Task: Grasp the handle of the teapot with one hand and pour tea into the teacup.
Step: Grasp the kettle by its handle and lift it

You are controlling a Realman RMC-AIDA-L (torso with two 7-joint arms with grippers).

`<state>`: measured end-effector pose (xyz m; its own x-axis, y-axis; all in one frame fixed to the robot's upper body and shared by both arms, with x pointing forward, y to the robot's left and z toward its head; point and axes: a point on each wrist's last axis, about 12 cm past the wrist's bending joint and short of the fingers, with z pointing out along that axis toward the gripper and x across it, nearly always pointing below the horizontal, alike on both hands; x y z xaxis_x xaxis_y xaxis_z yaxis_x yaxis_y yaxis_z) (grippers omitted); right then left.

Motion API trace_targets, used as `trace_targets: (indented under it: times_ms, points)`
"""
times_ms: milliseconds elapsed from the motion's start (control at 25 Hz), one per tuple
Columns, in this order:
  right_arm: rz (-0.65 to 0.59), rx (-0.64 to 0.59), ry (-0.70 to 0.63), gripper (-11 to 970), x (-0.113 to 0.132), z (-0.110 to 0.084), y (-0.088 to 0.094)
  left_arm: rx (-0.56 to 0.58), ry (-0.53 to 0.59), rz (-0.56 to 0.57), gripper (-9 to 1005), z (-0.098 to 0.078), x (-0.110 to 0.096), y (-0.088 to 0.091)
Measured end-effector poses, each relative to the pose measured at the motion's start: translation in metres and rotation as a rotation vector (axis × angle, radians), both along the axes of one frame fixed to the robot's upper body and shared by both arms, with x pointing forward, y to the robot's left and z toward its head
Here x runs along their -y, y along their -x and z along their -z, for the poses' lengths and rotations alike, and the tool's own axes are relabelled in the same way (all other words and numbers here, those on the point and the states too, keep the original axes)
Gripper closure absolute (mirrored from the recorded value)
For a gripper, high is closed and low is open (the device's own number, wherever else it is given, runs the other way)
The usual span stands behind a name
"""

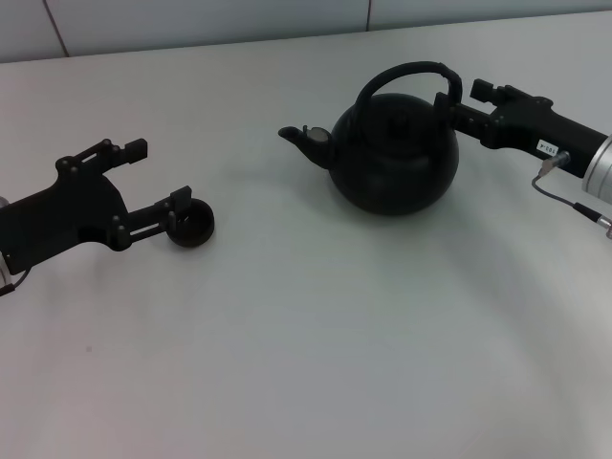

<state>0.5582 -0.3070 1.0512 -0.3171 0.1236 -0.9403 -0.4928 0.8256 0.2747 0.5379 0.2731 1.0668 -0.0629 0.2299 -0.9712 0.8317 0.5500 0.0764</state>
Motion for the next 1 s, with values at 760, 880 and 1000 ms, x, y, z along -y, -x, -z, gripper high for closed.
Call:
trace_targets:
  times_ms: [760,880,1000]
  points:
    - [0.016,-0.013,0.008,275,-0.0014,0.0015,-0.0042,0.003,-0.001,0.005,188,-0.0009,0.0013,-0.0013]
    - [0.016,-0.017,0.007,283,-0.0030,0.0018,-0.0057,0.002,-0.001,0.005,188,-0.0008,0.0013,-0.0013]
    - [0.015,-0.025,0.013,291,-0.0061,0.0025,-0.0087,0.003,-0.001,0.005,188,-0.0008,0.0013,-0.0012]
